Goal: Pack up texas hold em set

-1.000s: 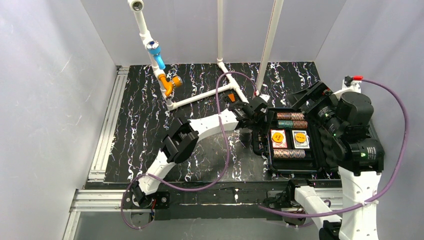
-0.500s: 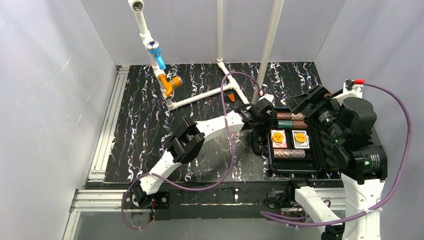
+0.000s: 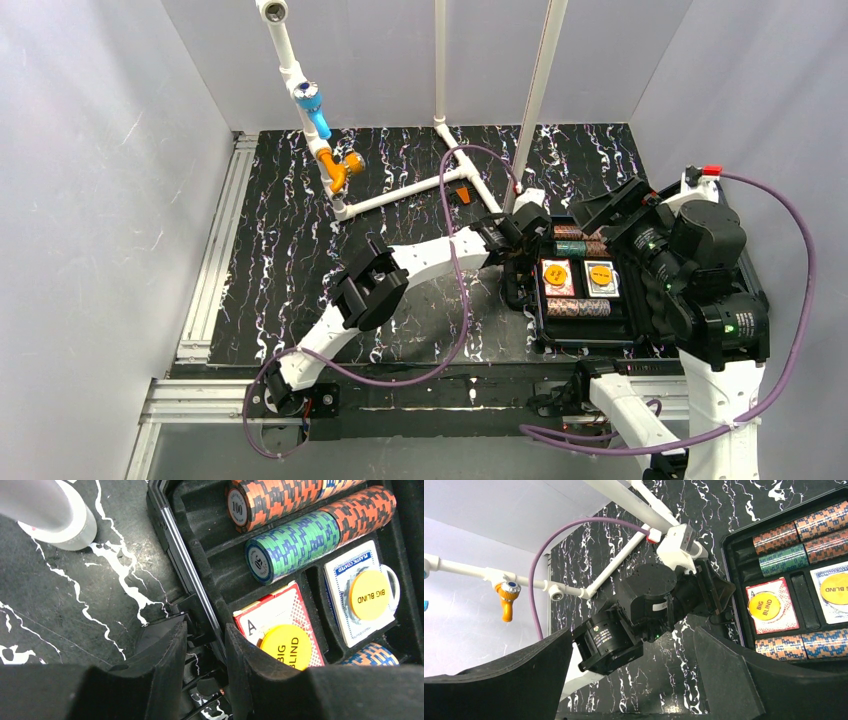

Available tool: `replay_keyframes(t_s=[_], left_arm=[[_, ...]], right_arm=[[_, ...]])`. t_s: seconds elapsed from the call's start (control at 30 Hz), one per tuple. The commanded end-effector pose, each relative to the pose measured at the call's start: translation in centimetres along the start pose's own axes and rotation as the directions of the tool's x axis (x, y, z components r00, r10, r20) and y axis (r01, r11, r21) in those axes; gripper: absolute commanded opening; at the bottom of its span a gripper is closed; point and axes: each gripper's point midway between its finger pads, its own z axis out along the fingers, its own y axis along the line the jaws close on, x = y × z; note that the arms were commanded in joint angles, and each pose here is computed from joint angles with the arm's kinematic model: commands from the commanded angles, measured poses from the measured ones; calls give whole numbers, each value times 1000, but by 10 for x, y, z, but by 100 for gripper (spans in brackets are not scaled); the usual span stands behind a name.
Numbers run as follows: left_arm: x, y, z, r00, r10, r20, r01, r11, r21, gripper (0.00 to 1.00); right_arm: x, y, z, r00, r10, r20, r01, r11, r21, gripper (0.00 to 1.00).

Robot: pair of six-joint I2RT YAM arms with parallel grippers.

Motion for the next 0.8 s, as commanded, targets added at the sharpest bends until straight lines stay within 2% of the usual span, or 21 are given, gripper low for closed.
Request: replay_keyframes(t_s=[0.0, 0.23, 0.5, 0.77], left_arm=[[50, 43, -16, 991, -18, -130, -3, 987, -158, 26], [70, 67, -39, 988, -49, -148, 14, 974, -227, 22], [78, 101, -74, 990, -23, -140, -23, 947, -320, 22], [94, 138, -105, 986, -60, -153, -9, 908, -418, 23]], right_arm=[[-7, 7, -2, 999, -4, 38, 6, 999, -36, 98], [-4, 9, -3, 999, 17, 41, -15, 998, -58, 98], [-4, 11, -7, 998, 34, 50, -30, 997, -74, 98], [1, 8, -5, 998, 42, 45, -39, 996, -79, 98]])
